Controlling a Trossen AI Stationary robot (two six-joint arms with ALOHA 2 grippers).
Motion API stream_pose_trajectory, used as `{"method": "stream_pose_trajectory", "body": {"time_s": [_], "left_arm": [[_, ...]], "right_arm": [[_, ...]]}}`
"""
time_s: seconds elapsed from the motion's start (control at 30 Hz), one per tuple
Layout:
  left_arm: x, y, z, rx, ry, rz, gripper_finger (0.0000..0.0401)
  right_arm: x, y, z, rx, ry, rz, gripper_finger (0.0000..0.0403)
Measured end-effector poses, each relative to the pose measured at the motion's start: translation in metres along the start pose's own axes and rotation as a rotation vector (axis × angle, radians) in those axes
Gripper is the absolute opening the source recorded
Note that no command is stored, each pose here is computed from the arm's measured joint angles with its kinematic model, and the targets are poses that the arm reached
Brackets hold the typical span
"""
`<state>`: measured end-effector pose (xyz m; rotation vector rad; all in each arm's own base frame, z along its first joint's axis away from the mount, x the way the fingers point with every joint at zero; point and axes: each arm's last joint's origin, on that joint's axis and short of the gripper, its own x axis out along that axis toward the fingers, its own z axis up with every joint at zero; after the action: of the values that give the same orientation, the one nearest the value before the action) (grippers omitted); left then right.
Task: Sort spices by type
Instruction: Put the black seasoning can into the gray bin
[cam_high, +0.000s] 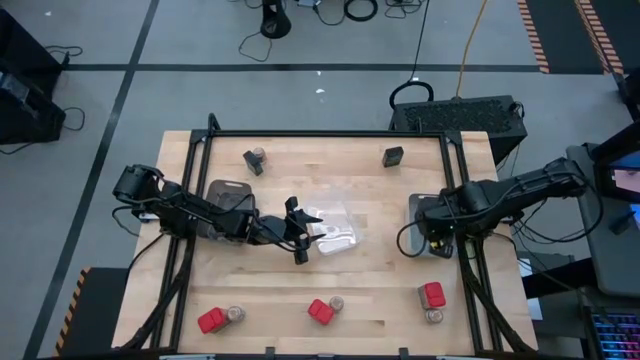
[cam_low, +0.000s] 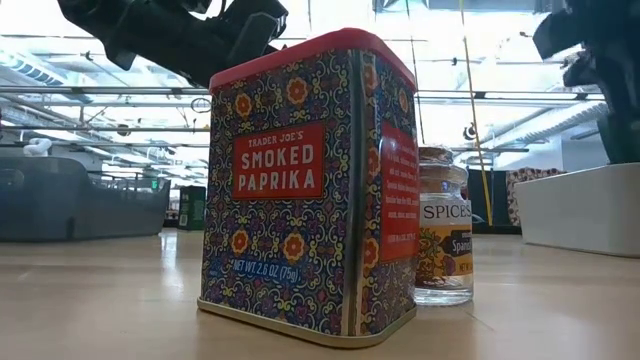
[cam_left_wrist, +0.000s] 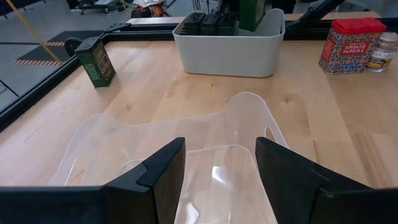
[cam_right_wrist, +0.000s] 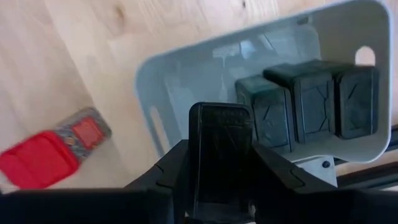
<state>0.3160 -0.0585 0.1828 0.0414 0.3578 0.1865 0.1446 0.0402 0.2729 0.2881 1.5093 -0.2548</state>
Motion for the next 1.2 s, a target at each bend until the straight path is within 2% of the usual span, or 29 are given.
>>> {"method": "stream_pose_trajectory", "body": {"time_s": [0.27, 0.47, 0.97, 1.2], "left_arm": [[0.000, 0.000, 0.000, 0.000, 0.000, 0.000, 0.0202], [0.000, 0.000, 0.000, 0.000, 0.001, 0.000, 0.0202], [0.000, -0.001, 0.000, 0.001, 0.004, -0.022, 0.0202], [0.000, -0.001, 0.000, 0.001, 0.004, -0.022, 0.0202]], "right_arm": [[0.025, -0.001, -0.002, -0.033, 0.024, -0.015, 0.0116], [0.027, 0.001, 0.001, -0.062, -0.009, 0.007, 0.0116], [0.027, 0.000, 0.003, -0.083, -0.045, -0.033, 0.0116], [0.049, -0.004, -0.003, -0.090, 0.010, -0.062, 0.0116]]}}
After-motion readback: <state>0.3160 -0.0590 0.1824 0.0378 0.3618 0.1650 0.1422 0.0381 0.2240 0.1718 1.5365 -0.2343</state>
